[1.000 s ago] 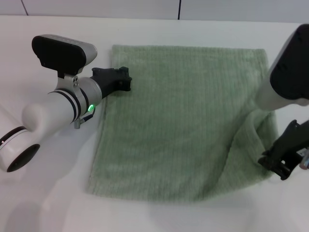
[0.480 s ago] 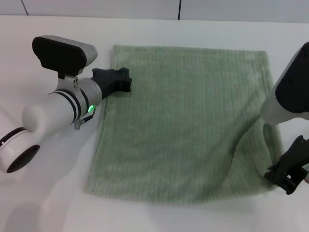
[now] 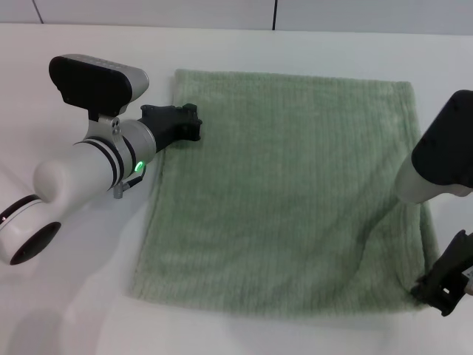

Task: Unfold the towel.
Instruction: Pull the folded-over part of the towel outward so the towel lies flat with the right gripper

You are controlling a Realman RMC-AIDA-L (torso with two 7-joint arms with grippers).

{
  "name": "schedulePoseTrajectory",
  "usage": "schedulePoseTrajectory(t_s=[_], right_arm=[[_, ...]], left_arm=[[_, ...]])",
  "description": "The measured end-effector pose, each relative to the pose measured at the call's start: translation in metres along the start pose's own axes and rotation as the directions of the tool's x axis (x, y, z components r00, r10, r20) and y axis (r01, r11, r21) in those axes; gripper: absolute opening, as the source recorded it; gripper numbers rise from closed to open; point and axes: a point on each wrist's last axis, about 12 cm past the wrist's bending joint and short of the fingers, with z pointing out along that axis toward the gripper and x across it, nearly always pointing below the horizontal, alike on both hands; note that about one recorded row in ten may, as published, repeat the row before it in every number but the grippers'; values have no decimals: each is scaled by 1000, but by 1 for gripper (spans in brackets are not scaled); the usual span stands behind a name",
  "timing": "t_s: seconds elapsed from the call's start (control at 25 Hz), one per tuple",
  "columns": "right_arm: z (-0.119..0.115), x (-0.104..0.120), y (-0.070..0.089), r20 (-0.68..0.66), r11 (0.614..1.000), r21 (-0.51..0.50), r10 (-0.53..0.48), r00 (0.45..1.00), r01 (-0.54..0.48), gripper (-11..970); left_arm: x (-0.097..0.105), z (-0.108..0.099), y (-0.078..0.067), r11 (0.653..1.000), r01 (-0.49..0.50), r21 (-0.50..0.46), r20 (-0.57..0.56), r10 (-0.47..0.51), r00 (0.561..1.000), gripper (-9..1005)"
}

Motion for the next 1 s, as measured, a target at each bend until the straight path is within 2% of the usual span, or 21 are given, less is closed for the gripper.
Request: schedulePoseTrajectory(t_s=[0.4,0.76,1.0], right_arm=[[12,-2,-6,-57,1000,-22,12,998,-14,64],[11,-8,-9,-61,1000,-15,-18,998,17,66],[0,-16,-5,-16,998,10,-57,998,57,279]], left_arm=[[-2,0,-1,1000,2,2,5,-2,1000,-1],[-3,0,-1,1000,3,2,9,-3,1000,-1],[-3,0,0,1000,4,1,9,-4,1000,-1]])
